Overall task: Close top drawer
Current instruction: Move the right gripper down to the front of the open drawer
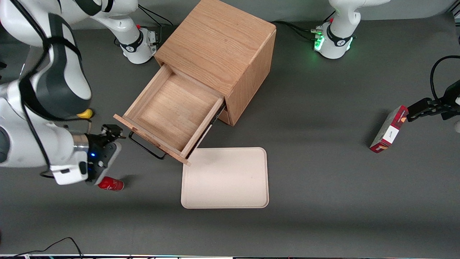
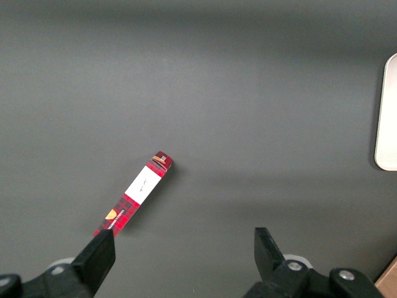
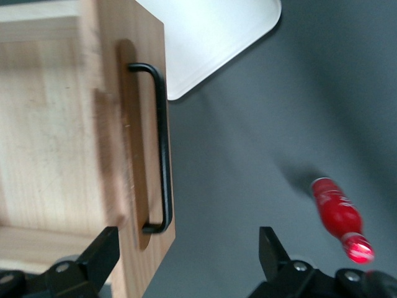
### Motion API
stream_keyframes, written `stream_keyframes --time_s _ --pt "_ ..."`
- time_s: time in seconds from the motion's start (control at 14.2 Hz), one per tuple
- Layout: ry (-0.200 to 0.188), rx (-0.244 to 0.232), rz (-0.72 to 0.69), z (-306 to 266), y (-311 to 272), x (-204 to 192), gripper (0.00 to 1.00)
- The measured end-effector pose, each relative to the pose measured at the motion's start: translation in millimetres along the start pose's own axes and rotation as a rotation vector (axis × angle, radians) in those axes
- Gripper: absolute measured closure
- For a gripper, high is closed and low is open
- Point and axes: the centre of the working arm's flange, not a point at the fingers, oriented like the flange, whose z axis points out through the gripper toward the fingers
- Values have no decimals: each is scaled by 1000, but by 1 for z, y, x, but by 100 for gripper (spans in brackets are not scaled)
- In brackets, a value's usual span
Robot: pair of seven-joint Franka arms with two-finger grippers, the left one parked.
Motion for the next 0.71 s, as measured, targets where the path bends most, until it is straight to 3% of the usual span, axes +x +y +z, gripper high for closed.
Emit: stream_keyframes --time_s 0.14,0.71 --pt "-23 32 35 24 6 9 0" --pt "-19 94 94 49 6 19 0"
